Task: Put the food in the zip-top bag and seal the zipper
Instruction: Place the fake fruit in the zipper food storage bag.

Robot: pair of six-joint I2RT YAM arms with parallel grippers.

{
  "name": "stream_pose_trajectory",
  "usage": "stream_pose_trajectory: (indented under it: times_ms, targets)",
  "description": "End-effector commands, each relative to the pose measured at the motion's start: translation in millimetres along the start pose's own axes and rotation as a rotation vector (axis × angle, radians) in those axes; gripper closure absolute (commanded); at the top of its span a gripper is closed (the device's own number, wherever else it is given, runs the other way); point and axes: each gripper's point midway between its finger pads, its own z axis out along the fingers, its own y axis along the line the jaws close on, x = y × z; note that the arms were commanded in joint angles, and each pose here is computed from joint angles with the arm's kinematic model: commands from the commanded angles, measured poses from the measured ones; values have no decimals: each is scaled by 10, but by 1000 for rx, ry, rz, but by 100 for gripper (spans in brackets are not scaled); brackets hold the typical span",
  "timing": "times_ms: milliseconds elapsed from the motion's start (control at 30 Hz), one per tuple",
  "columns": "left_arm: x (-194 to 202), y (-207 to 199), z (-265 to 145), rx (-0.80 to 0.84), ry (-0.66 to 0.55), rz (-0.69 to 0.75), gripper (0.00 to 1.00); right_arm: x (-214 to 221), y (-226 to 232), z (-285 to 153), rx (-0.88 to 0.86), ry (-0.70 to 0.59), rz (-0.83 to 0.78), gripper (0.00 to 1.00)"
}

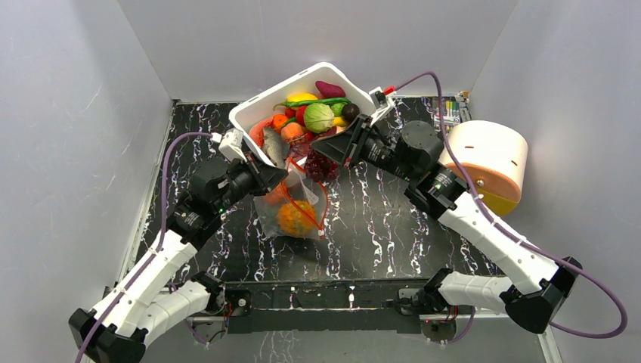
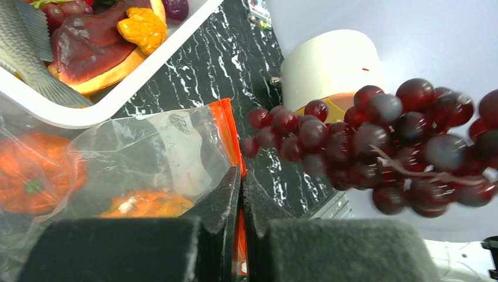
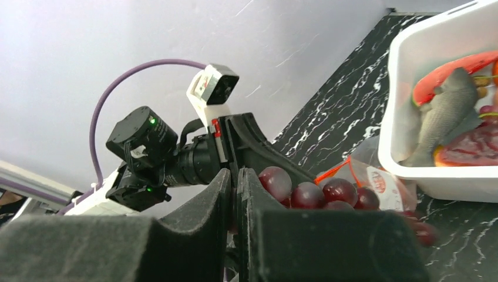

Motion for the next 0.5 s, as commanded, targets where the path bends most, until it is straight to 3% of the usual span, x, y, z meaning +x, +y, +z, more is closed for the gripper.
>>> stream_pose_trajectory:
  times_ms: [0, 233, 467]
  targets:
    - [-208, -313, -126, 108, -74, -56, 100, -97, 285, 75, -130, -110, 58, 100]
    - [-257, -361, -191, 130, -109, -106, 100, 198, 269, 275, -154, -49, 99, 100]
    - [-235, -287, -168, 100, -108, -95, 100, -2, 452, 220, -162, -97, 57, 100]
